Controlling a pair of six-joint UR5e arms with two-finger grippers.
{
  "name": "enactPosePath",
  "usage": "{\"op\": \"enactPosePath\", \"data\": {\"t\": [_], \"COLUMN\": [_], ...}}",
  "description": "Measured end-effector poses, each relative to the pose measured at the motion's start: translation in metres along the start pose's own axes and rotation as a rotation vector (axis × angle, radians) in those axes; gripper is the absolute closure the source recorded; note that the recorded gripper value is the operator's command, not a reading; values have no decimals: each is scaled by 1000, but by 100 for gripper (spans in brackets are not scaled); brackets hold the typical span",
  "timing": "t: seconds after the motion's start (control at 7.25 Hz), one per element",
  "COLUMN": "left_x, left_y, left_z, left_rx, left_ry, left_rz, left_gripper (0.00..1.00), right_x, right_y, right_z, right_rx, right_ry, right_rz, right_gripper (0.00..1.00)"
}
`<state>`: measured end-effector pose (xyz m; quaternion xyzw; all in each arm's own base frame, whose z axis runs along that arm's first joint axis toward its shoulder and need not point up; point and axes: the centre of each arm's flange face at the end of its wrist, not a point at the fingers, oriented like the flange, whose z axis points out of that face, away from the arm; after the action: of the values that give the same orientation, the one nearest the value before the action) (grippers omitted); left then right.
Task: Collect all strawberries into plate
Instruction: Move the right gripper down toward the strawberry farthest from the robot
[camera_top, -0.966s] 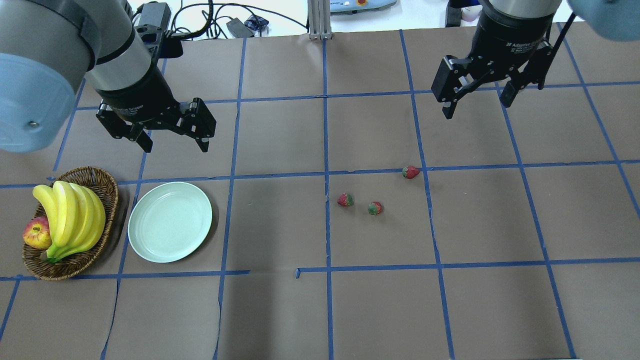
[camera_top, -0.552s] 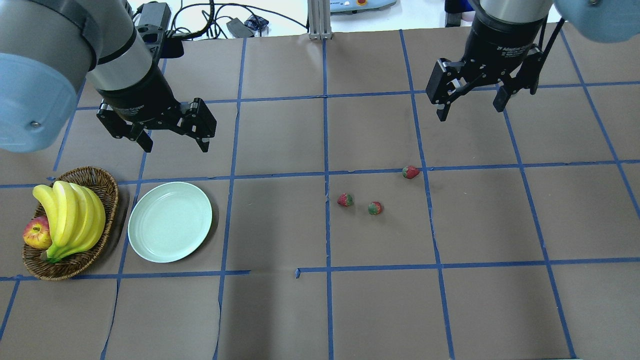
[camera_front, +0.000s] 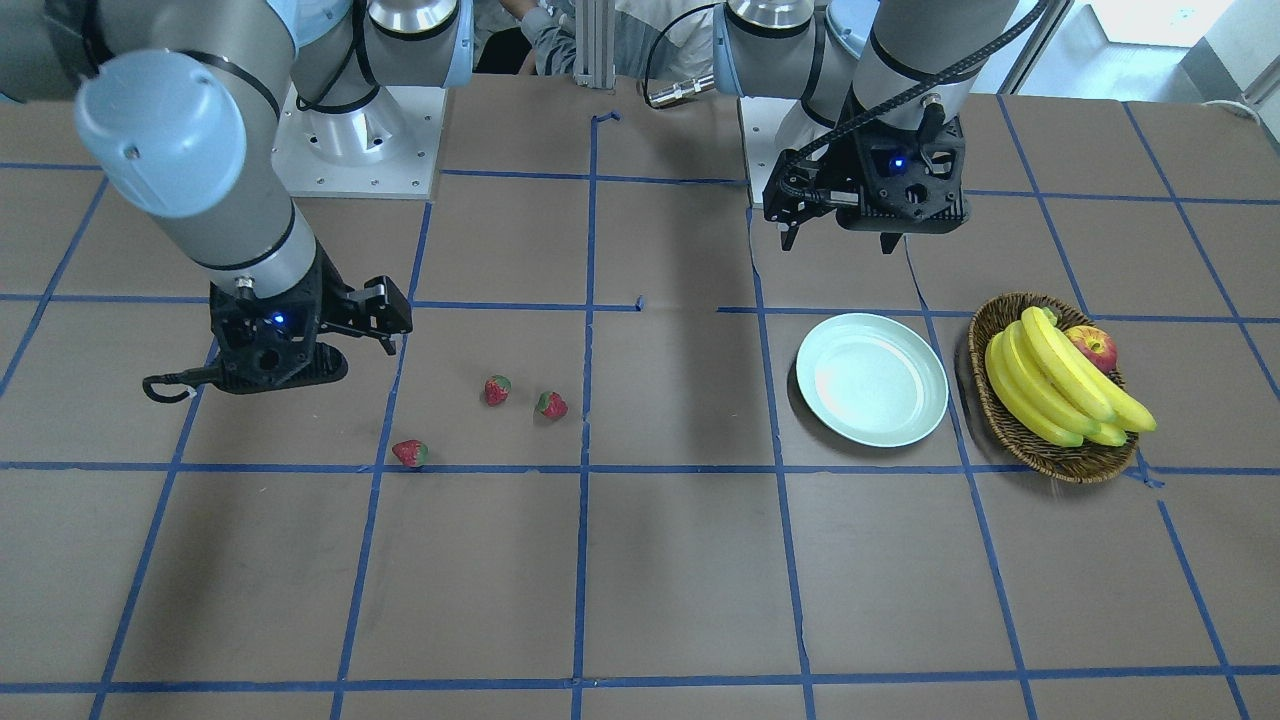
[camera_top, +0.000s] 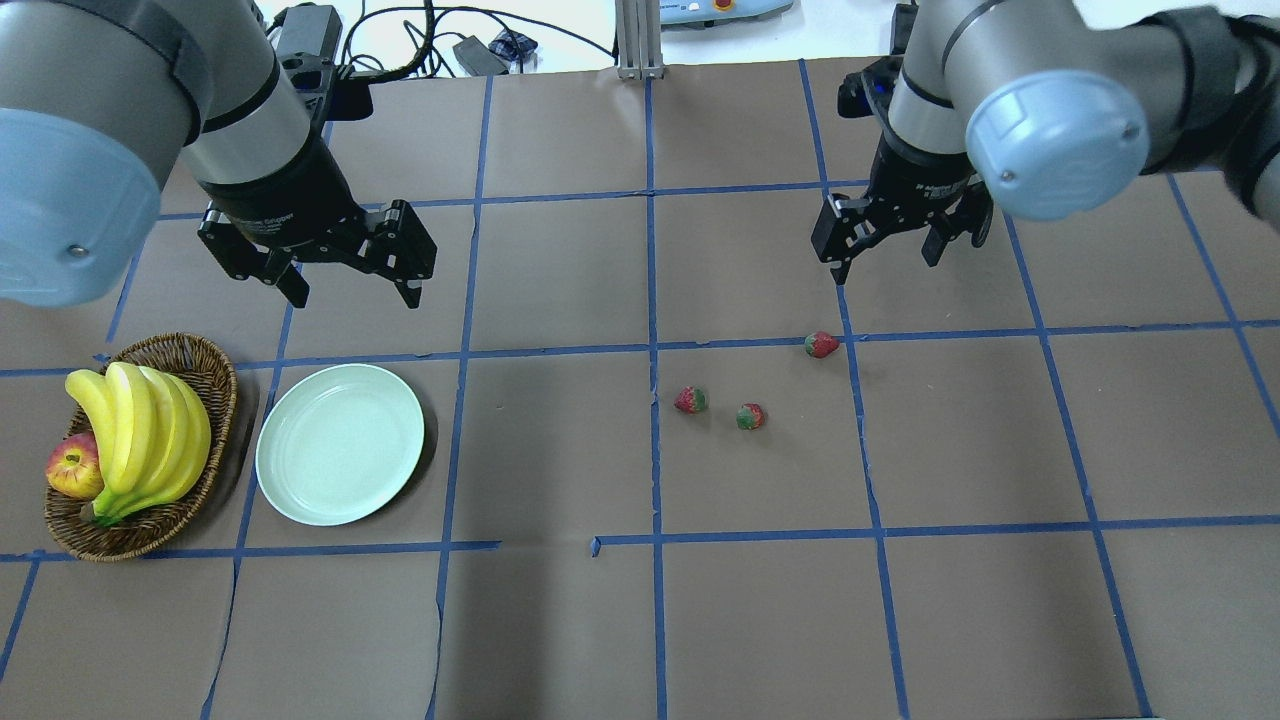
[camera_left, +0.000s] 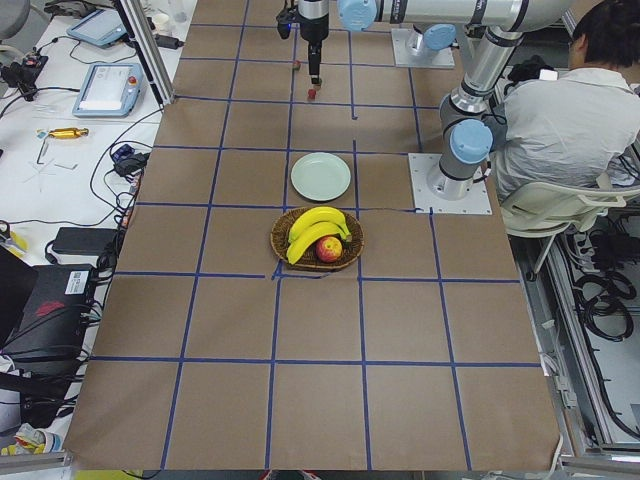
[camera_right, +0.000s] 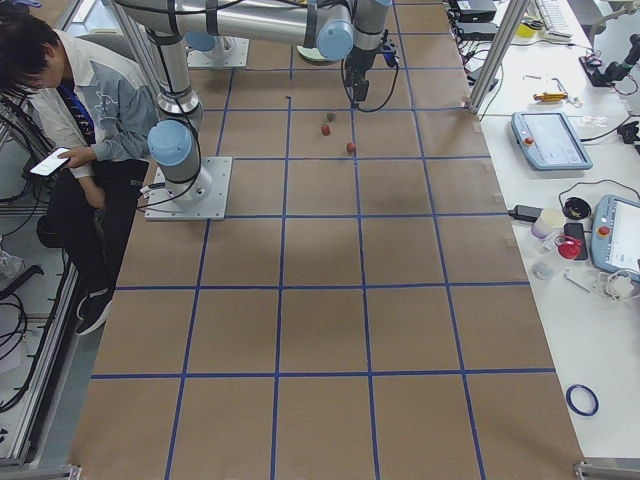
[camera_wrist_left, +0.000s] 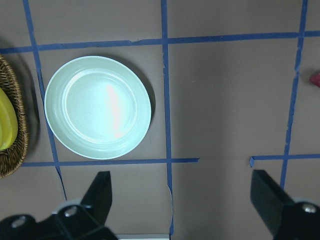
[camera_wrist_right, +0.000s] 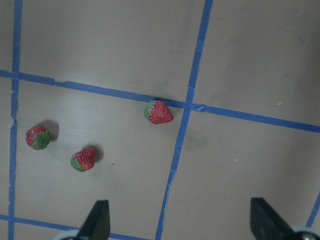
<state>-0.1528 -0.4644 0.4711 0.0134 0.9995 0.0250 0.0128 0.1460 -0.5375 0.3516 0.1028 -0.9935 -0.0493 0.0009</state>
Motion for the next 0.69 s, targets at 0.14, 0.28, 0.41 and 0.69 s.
{"op": "enactPosePath", "data": {"t": [0.14,0.28,0.41,0.69], "left_x": [0,1,0,0], "left_y": [0,0,0,0], "left_z": [1,1,1,2], "left_rx": [-3,-5,-6,-8], "left_ry": [0,-1,-3,-5], "left_rz": [1,2,2,2], "left_gripper": [0,0,0,0], "right_x": [-1,-3,-4,-5], "right_y": [2,-1,-9,-21], "right_z": [28,50,72,102], "right_rx": [-9,-20,-24,-40], "right_ry": [-3,-21,-51,-83], "right_rz": [-41,-80,-112,-166], "right_gripper": [0,0,0,0]}}
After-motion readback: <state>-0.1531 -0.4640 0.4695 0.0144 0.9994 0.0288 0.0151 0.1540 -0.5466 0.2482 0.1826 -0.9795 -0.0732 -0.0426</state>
